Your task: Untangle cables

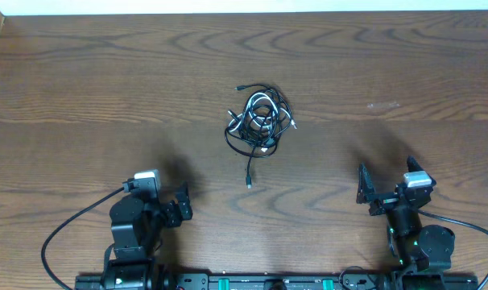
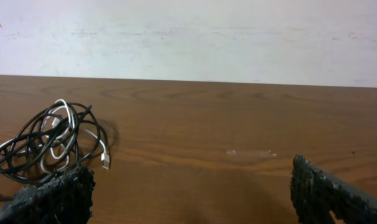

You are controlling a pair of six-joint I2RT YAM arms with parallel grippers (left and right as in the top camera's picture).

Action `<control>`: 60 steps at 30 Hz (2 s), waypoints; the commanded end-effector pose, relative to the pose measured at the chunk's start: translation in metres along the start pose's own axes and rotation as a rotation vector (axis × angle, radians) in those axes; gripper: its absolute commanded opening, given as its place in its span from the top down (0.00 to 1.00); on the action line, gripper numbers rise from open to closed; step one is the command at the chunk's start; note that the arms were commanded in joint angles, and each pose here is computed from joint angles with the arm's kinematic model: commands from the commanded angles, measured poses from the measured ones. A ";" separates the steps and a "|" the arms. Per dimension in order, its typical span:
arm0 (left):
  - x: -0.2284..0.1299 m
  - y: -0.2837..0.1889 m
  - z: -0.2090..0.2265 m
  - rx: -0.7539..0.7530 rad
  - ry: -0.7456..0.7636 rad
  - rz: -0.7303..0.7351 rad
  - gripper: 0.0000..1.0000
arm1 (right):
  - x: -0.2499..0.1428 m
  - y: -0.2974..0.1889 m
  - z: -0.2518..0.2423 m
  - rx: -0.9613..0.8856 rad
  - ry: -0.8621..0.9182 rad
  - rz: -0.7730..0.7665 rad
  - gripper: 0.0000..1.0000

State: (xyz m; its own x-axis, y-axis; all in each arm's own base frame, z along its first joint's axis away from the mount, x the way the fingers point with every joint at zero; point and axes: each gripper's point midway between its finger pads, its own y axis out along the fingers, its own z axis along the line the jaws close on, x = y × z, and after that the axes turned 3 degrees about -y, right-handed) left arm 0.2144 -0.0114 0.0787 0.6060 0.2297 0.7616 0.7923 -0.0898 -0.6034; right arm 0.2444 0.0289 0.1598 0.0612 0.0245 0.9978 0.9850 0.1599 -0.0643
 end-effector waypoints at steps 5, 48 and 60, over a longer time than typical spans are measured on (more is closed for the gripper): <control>-0.006 -0.004 0.000 0.003 -0.016 0.043 0.03 | 0.000 0.000 0.000 0.001 -0.016 -0.001 0.01; -0.013 -0.005 0.001 0.008 -0.020 0.070 0.02 | 0.000 0.000 0.000 0.001 -0.016 -0.001 0.01; -0.013 -0.005 0.001 0.008 -0.020 0.070 0.03 | 0.000 0.000 0.000 0.001 -0.016 -0.001 0.01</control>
State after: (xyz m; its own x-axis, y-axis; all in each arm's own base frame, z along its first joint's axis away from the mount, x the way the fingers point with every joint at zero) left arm 0.2002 -0.0121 0.0618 0.6722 0.2332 0.7027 0.7347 -0.0928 -0.6720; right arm 0.2444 0.0289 0.1598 0.0612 0.0245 0.9978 0.9850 0.1599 -0.0643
